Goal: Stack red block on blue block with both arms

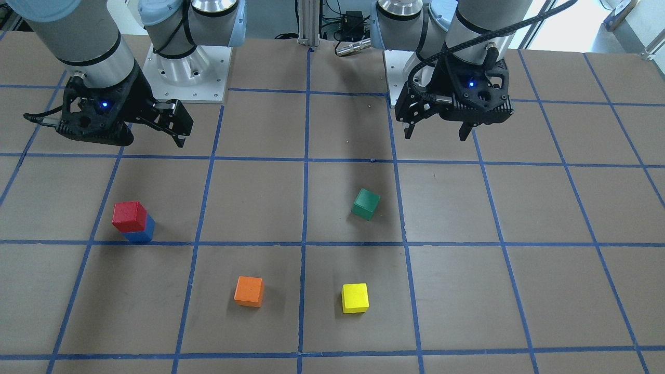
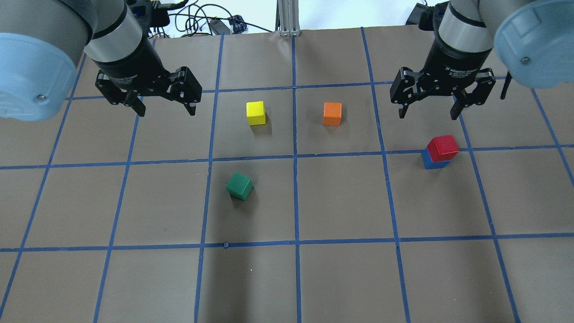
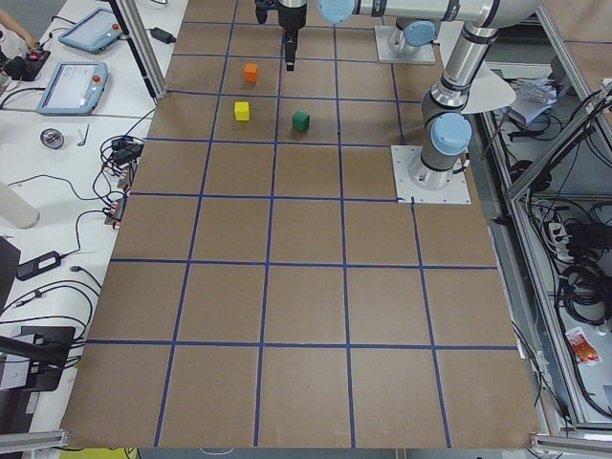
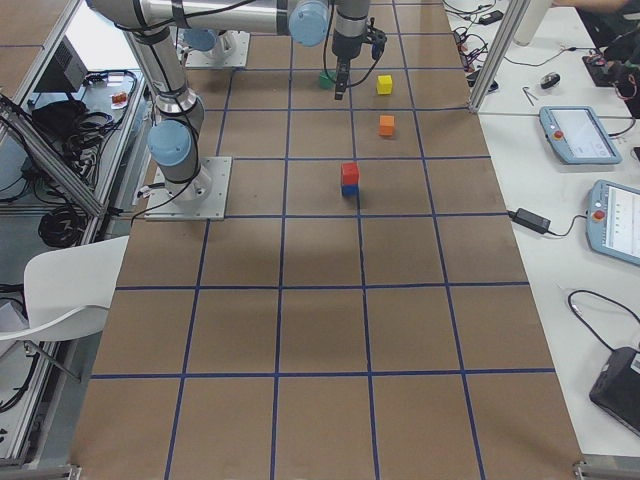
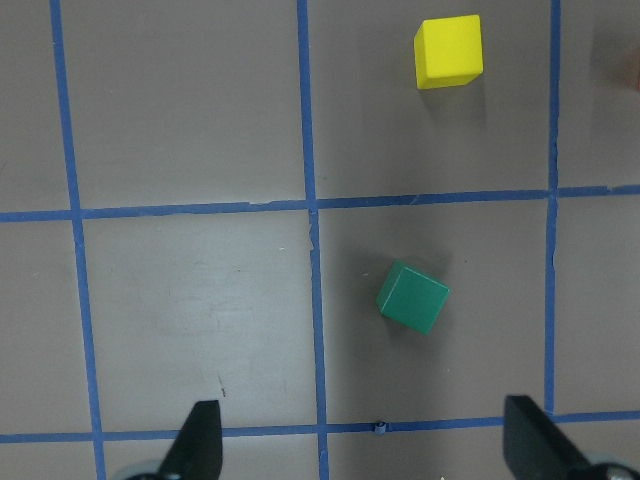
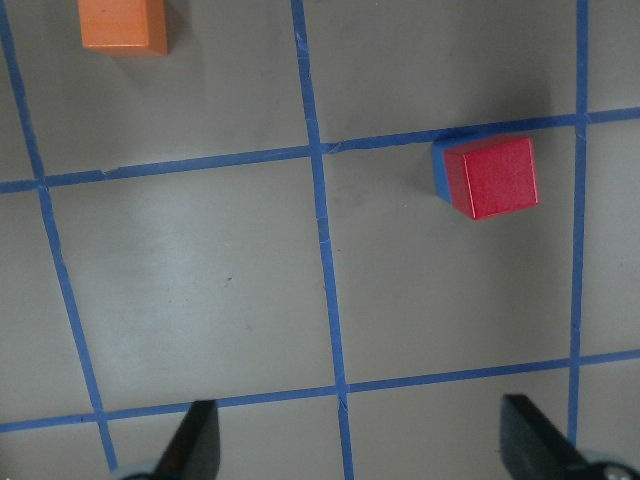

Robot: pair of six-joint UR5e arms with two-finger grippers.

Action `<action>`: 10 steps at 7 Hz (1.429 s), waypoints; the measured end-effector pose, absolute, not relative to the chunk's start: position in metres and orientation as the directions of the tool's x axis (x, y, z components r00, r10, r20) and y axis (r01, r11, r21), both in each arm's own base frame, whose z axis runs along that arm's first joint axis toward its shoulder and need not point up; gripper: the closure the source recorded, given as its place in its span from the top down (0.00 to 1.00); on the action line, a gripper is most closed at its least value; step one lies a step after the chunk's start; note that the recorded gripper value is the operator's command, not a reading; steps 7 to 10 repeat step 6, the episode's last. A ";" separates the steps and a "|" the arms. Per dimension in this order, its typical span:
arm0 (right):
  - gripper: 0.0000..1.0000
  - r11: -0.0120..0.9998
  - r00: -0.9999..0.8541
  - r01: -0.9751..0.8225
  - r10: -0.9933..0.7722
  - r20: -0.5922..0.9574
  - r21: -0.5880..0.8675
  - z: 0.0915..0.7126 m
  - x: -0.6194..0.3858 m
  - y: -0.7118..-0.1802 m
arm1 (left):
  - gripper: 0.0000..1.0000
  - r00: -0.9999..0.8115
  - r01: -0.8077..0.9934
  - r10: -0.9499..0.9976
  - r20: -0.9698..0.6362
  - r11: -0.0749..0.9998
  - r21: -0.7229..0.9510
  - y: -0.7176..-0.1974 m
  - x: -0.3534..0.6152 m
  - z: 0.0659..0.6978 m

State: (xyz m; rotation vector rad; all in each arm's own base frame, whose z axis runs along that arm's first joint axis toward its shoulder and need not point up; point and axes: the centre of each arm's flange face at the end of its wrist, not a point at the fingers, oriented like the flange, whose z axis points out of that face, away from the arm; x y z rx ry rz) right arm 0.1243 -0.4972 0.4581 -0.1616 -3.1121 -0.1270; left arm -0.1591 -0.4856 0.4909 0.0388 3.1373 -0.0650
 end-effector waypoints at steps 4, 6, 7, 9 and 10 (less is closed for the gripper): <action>1.00 0.991 -0.994 0.105 0.102 0.031 0.083 0.456 0.125 -0.497 | 1.00 -1.000 0.023 0.023 -0.003 0.999 -0.040 -0.486 -0.159 0.490; 1.00 0.990 -0.994 0.107 0.105 0.031 0.087 0.451 0.124 -0.496 | 1.00 -1.000 0.023 0.022 -0.004 0.999 -0.040 -0.486 -0.159 0.490; 1.00 0.990 -0.994 0.107 0.105 0.031 0.087 0.451 0.124 -0.496 | 1.00 -1.000 0.023 0.022 -0.004 0.999 -0.040 -0.486 -0.159 0.490; 1.00 0.990 -0.994 0.107 0.105 0.031 0.087 0.451 0.124 -0.496 | 1.00 -1.000 0.023 0.022 -0.004 0.999 -0.040 -0.486 -0.159 0.490; 1.00 0.990 -0.994 0.107 0.105 0.031 0.087 0.451 0.124 -0.496 | 1.00 -1.000 0.023 0.022 -0.004 0.999 -0.040 -0.486 -0.159 0.490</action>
